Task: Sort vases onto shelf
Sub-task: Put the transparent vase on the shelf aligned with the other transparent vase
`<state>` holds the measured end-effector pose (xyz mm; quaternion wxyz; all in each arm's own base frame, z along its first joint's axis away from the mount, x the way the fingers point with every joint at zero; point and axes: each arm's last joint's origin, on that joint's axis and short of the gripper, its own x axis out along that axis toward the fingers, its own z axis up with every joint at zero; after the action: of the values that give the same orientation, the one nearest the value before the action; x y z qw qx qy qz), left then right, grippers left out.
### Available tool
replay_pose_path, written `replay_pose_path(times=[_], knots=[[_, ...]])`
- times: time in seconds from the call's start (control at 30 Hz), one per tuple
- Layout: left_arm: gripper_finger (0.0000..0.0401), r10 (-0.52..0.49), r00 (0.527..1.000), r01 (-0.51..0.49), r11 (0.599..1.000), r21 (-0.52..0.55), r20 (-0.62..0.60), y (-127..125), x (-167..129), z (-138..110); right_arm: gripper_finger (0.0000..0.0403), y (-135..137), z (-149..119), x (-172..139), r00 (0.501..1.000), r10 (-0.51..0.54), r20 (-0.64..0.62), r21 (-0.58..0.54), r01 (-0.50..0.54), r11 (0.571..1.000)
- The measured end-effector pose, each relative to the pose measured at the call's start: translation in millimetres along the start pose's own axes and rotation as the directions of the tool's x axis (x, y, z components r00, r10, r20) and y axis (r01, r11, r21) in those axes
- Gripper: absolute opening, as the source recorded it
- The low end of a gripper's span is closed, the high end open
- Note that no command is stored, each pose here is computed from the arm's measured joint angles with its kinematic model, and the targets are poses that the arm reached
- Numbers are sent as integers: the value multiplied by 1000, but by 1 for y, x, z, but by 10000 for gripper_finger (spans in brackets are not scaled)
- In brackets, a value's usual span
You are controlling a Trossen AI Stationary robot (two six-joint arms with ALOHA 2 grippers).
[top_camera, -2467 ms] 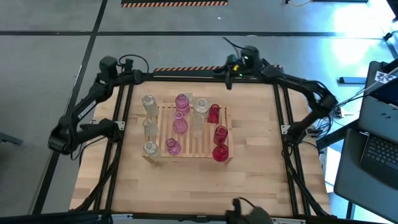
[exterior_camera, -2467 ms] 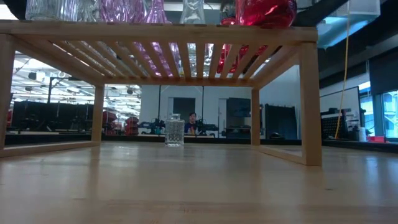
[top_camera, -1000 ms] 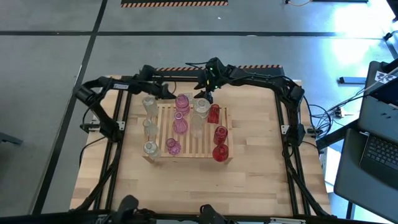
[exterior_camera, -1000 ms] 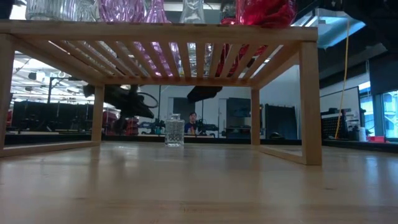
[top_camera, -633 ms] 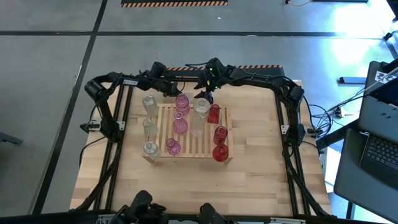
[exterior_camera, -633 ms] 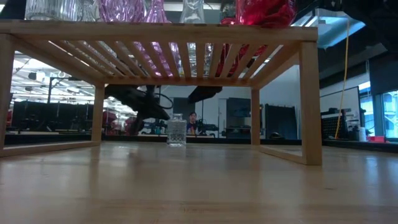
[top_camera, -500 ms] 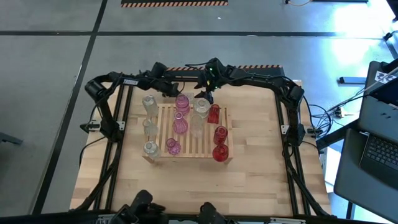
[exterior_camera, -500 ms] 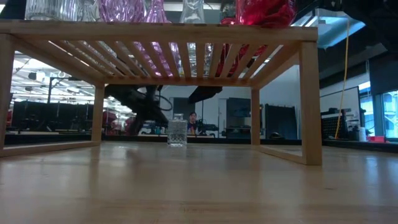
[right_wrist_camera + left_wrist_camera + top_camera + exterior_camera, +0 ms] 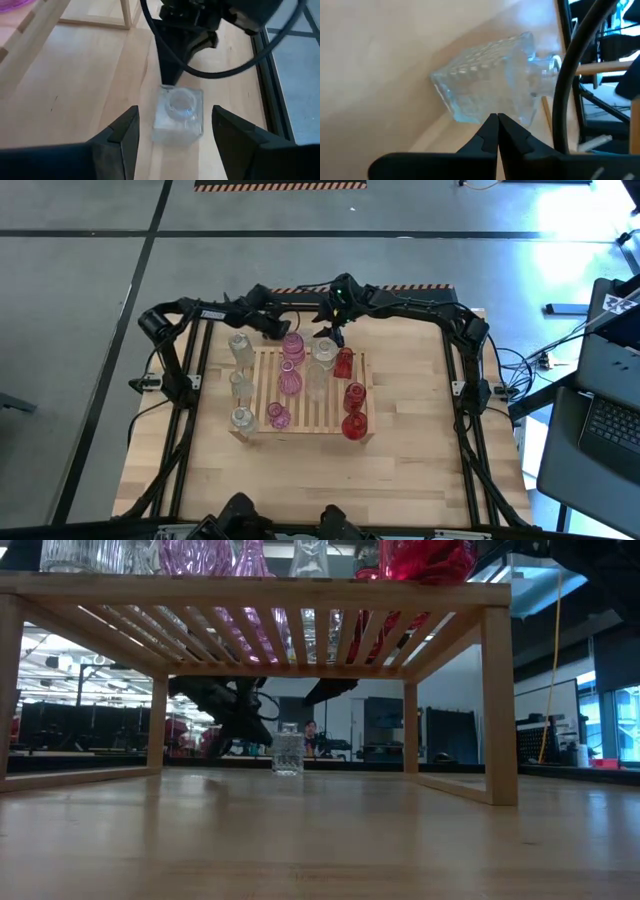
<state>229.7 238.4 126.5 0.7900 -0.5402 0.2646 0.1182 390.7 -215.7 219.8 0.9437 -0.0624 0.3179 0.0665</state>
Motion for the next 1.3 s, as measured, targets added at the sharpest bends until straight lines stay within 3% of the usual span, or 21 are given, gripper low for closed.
replay_pose_path(times=[0.3, 0.7, 1.0, 1.3], knots=[[0, -54, 989, 49, 998, 38, 138, -17, 7, 11, 195, 1, -4, 0, 999, -12, -53, -14, 11, 1000], [0, -88, 993, 82, 994, 76, 80, -30, 35, 14, 195, 1, -24, 16, 989, 9, -148, 72, 1, 997], [0, -95, 989, 85, 992, 98, 113, -35, 31, 27, 195, -4, -19, 16, 991, -68, -114, 23, 71, 997], [0, -131, 987, 127, 990, 57, 89, -23, 17, 34, 195, -9, -23, 13, 989, -71, -128, 36, 76, 996]])
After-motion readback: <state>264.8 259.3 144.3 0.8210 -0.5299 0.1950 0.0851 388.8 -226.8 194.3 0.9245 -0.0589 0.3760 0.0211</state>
